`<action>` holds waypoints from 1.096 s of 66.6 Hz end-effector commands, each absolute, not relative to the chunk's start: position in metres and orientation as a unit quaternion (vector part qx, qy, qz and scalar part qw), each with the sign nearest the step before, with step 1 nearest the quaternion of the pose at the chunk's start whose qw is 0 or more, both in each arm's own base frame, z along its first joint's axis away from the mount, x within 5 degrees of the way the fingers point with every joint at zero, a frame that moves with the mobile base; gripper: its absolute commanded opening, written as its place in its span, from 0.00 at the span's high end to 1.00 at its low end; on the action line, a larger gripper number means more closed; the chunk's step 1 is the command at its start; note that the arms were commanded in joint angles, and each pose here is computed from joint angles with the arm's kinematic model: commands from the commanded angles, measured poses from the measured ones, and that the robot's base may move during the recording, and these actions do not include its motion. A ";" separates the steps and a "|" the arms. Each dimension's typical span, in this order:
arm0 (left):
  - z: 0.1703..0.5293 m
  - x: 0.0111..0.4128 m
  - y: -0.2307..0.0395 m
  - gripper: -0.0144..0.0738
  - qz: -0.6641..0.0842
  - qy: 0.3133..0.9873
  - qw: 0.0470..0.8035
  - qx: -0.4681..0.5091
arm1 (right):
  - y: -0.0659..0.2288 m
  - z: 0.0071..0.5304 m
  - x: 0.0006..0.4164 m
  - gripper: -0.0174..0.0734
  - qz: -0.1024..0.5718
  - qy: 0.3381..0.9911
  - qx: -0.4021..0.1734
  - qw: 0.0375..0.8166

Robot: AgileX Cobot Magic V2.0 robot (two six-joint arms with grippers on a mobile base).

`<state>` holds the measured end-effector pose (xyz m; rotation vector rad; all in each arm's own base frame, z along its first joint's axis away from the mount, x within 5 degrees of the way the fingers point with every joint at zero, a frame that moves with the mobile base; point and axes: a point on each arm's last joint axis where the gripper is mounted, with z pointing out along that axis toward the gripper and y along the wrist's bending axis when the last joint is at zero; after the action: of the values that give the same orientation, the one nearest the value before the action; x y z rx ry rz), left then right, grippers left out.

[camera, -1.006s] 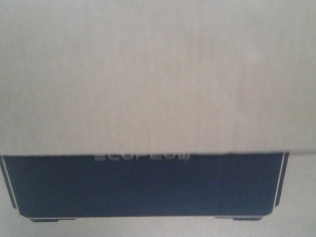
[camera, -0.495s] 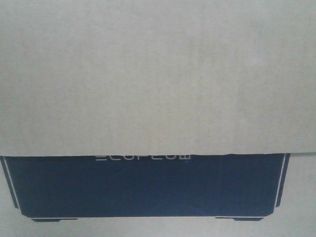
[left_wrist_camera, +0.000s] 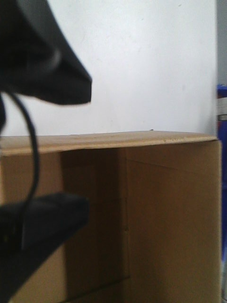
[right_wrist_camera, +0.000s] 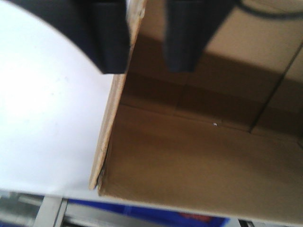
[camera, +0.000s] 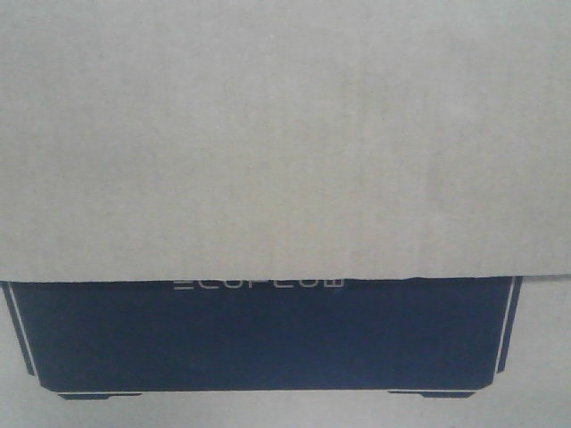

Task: Grab box from left shelf to table start
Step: 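Withdraw both grippers upward away from the box walls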

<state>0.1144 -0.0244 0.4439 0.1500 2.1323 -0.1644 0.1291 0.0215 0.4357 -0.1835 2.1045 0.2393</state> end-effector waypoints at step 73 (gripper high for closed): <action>0.288 0.019 0.000 0.94 -0.052 0.764 0.640 0.064 | 0.008 0.294 0.019 0.74 0.003 0.736 -0.053 0.675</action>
<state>0.0176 0.0011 0.2722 0.1442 1.8532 -0.1086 0.0188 0.0094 0.2772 -0.1322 1.7650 0.0292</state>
